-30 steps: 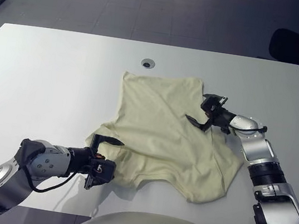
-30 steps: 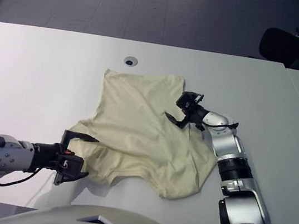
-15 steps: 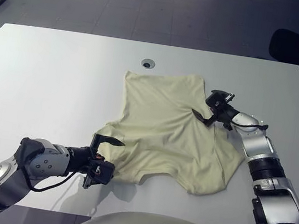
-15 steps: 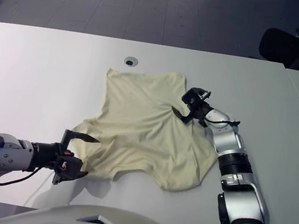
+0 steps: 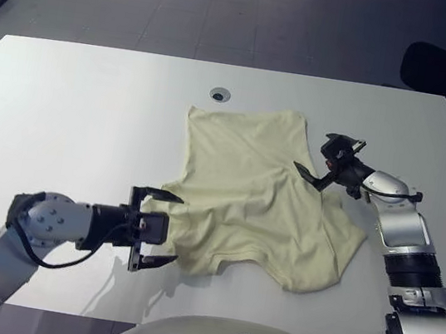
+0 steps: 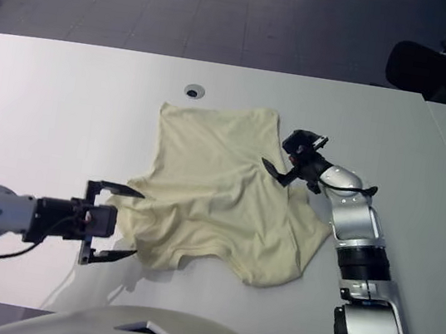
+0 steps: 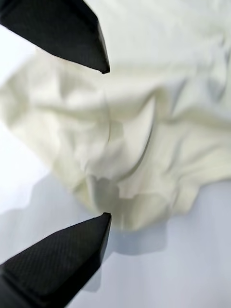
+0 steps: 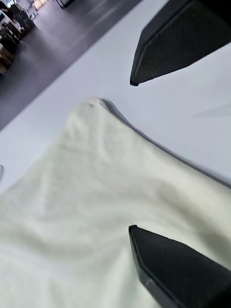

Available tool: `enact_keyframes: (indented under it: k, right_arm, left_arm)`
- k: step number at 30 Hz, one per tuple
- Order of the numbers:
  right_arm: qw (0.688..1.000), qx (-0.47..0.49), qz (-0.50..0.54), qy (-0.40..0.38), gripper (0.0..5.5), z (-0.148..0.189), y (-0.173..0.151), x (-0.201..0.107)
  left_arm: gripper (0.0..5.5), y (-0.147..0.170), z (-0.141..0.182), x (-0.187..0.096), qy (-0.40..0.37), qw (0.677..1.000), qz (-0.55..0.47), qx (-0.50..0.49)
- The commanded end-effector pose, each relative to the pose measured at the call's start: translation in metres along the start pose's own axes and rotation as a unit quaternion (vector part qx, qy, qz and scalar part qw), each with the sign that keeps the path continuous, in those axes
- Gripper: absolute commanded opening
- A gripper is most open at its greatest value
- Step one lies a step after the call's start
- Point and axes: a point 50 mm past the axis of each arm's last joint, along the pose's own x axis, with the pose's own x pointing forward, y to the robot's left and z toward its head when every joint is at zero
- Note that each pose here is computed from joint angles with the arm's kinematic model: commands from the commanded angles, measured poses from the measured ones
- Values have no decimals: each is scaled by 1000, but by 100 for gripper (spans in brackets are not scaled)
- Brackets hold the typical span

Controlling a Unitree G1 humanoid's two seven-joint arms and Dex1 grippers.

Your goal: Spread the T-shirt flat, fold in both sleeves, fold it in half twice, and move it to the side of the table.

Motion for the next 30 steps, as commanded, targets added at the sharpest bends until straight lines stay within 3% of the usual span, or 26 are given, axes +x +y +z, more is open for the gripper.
enact_keyframes:
  k: [1,5,13,21,25,30]
  right_arm:
    - [1000,2,9,-20,540,13,8,-2]
    - [999,6,29,-39,540,22,29,-10]
    - [997,-4,68,-42,540,30,47,-37]
    - [996,-24,66,-57,540,47,38,-44]
    - [995,-33,72,-67,540,55,38,-46]
    - [994,-32,78,-69,540,59,39,-46]
  left_arm:
    - [538,20,-3,-1,25,998,38,31]
    - [538,61,-16,27,34,990,122,56]
    - [538,121,-34,81,19,985,169,37]
    - [538,132,-73,104,96,989,106,49]
    - [538,146,-88,108,138,979,140,48]
    - [538,160,-82,112,112,975,185,46]
